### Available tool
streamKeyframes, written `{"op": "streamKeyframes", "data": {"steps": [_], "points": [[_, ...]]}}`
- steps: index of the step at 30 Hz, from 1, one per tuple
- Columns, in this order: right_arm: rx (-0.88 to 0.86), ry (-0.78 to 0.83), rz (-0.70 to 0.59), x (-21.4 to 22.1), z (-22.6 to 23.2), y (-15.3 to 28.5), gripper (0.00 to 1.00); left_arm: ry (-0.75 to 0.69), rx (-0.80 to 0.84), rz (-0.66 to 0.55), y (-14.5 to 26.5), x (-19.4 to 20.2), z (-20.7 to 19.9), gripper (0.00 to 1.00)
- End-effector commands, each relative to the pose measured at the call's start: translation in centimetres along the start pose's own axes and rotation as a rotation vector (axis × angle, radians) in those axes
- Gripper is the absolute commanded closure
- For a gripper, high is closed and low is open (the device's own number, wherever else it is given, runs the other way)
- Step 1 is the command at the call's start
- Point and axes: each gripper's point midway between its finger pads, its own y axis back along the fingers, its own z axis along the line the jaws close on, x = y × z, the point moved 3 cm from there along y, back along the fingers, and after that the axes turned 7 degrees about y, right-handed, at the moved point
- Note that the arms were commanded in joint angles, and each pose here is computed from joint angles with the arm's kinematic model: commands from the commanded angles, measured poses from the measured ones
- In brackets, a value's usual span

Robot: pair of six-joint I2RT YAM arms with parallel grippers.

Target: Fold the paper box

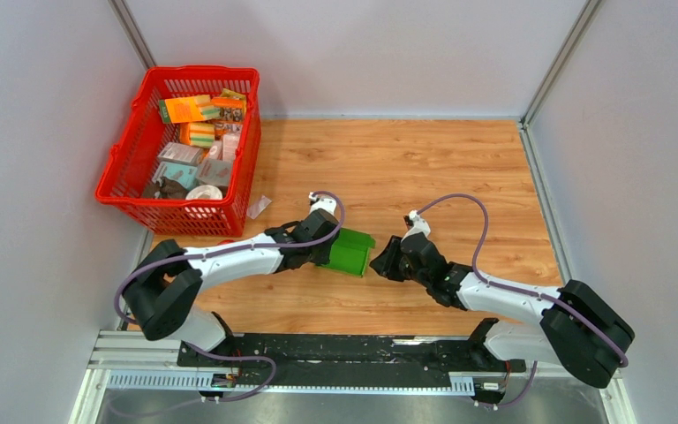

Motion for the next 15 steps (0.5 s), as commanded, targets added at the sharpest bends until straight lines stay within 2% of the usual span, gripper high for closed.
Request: {"op": "streamKeyframes", "data": {"steps": [1, 8, 15], "points": [[0.021, 0.023, -0.030, -0.4, -0.5, 0.3, 0.76, 0.043, 0.127, 0.002, 2.3, -0.4, -0.8, 0.60], [0.013, 0.026, -0.031, -0.5, -0.3, 0.3, 0.77, 0.092, 0.115, 0.018, 2.1, 0.4, 1.3, 0.61], [0.005, 0.023, -0.039, -0.7, -0.2, 0.5, 0.77, 0.182, 0.205, 0.028, 0.0, -0.2, 1.3, 0.60]]}}
